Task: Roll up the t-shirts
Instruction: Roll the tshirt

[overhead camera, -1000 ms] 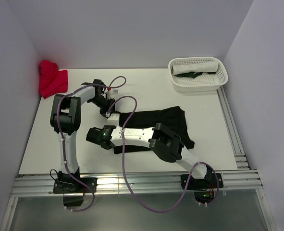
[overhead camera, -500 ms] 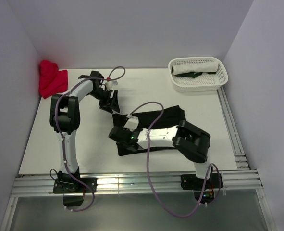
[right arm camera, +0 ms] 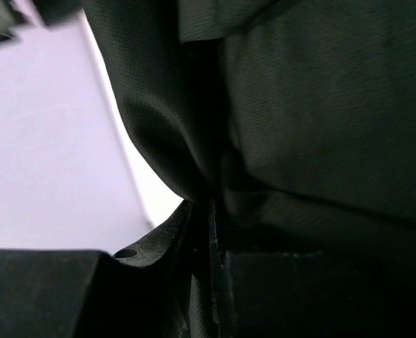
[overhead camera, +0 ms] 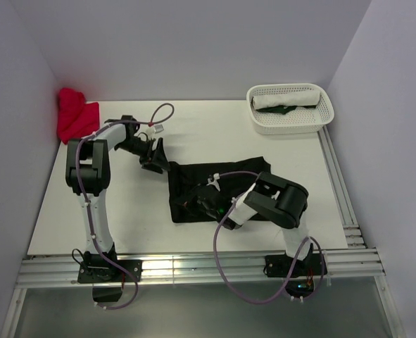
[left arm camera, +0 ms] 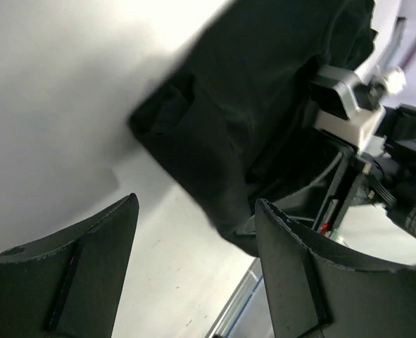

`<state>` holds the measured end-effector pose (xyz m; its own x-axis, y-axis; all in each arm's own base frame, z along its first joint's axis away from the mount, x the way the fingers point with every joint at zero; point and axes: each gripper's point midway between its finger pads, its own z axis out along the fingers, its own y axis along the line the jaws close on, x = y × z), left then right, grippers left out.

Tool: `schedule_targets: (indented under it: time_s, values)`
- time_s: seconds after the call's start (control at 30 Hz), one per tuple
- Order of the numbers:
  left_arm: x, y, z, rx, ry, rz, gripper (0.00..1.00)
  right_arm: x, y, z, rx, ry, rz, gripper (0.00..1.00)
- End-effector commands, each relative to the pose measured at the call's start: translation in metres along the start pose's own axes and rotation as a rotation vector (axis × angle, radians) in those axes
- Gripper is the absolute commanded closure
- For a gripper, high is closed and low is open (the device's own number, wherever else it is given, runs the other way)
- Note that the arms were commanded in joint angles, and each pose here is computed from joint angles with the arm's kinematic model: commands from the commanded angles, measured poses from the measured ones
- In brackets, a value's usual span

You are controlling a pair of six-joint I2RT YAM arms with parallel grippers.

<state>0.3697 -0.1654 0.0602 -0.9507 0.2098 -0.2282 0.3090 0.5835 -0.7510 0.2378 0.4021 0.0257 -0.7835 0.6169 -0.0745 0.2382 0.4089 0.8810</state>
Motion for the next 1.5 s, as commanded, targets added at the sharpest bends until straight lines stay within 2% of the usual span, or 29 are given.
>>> schedule_targets:
  time_s: [0.0, 0.13, 0.23, 0.33, 0.37, 0.43, 0.47, 0.5, 0.53, 0.6, 0.63, 0.67, 0.7, 0.73, 0.77, 0.8, 0.87, 0.9, 0.97, 1.0, 1.03, 1.07, 1.13, 1.17, 1.23, 1.27, 1.47]
  values:
    - [0.002, -0.017, 0.004, 0.095, -0.035, 0.066, 0.28, 0.009, 0.023, -0.002, -0.154, 0.065, 0.122, 0.88]
    - [0.013, -0.007, 0.019, 0.090, -0.029, 0.024, 0.29, 0.010, 0.025, 0.000, -0.193, 0.075, 0.174, 0.89]
    - [0.019, 0.003, 0.033, 0.062, -0.022, -0.007, 0.34, 0.009, 0.024, -0.001, -0.211, 0.078, 0.197, 0.89]
    - [0.018, 0.012, 0.041, 0.017, -0.022, -0.039, 0.46, 0.010, 0.023, -0.002, -0.211, 0.085, 0.196, 0.89]
    - [0.018, 0.014, 0.043, 0.002, -0.021, -0.041, 0.56, 0.010, 0.023, -0.002, -0.208, 0.084, 0.190, 0.88]
    - [0.015, 0.015, 0.043, -0.032, -0.016, -0.047, 0.66, 0.011, 0.018, 0.000, -0.177, 0.080, 0.166, 0.83]
    - [0.015, 0.015, 0.044, -0.060, -0.007, -0.039, 0.76, 0.010, 0.022, -0.002, -0.174, 0.074, 0.156, 0.81]
    - [0.013, 0.015, 0.042, -0.088, -0.007, -0.030, 0.81, 0.010, 0.022, -0.002, -0.159, 0.069, 0.140, 0.77]
    - [0.014, 0.014, 0.041, -0.105, 0.002, -0.032, 0.84, 0.008, 0.006, 0.001, -0.084, 0.045, 0.098, 0.75]
    - [0.014, 0.016, 0.040, -0.157, 0.016, -0.016, 0.90, 0.005, 0.021, -0.002, -0.060, 0.018, 0.050, 0.65]
    - [0.016, 0.017, 0.040, -0.171, 0.025, -0.008, 0.91, 0.004, -0.003, -0.003, 0.061, 0.002, -0.014, 0.61]
    - [0.020, 0.018, 0.039, -0.198, 0.046, -0.009, 0.93, -0.005, 0.005, -0.006, 0.083, -0.052, -0.047, 0.58]
    - [0.020, 0.019, 0.038, -0.209, 0.053, -0.006, 0.93, -0.008, 0.020, -0.004, 0.093, -0.075, -0.074, 0.54]
    - [0.021, 0.021, 0.038, -0.222, 0.060, 0.003, 0.94, -0.006, -0.001, -0.010, 0.213, -0.080, -0.153, 0.52]
    - [0.023, 0.021, 0.036, -0.234, 0.068, 0.004, 0.94, -0.012, 0.004, -0.013, 0.242, -0.120, -0.188, 0.51]
    - [0.023, 0.024, 0.035, -0.255, 0.072, 0.010, 0.94, -0.010, 0.025, -0.010, 0.234, -0.124, -0.213, 0.49]
    - [0.025, 0.027, 0.034, -0.276, 0.085, 0.020, 0.94, -0.011, 0.008, -0.016, 0.372, -0.123, -0.310, 0.48]
    - [0.026, 0.028, 0.033, -0.295, 0.094, 0.021, 0.94, -0.017, 0.030, -0.013, 0.365, -0.172, -0.332, 0.48]
    - [0.027, 0.031, 0.032, -0.312, 0.104, 0.030, 0.94, -0.014, 0.018, -0.023, 0.481, -0.182, -0.424, 0.46]
    - [0.028, 0.031, 0.032, -0.320, 0.109, 0.029, 0.94, -0.019, 0.040, -0.021, 0.470, -0.228, -0.451, 0.45]
    - [0.029, 0.032, 0.031, -0.324, 0.112, 0.030, 0.94, -0.017, 0.028, -0.026, 0.544, -0.227, -0.501, 0.45]
    - [0.029, 0.032, 0.031, -0.329, 0.115, 0.030, 0.94, -0.016, 0.048, -0.023, 0.527, -0.249, -0.512, 0.46]
    - [0.031, 0.033, 0.032, -0.335, 0.124, 0.033, 0.94, -0.023, 0.036, -0.026, 0.630, -0.283, -0.589, 0.45]
    - [0.032, 0.033, 0.032, -0.336, 0.127, 0.032, 0.94, -0.019, 0.054, -0.022, 0.613, -0.291, -0.599, 0.46]
    - [0.033, 0.033, 0.032, -0.346, 0.133, 0.033, 0.94, -0.025, 0.048, -0.020, 0.672, -0.321, -0.662, 0.46]
    - [0.033, 0.033, 0.033, -0.347, 0.134, 0.036, 0.93, -0.022, 0.060, -0.016, 0.649, -0.327, -0.668, 0.46]
    - [0.034, 0.034, 0.033, -0.355, 0.146, 0.029, 0.93, -0.022, 0.065, 0.004, 0.665, -0.345, -0.745, 0.48]
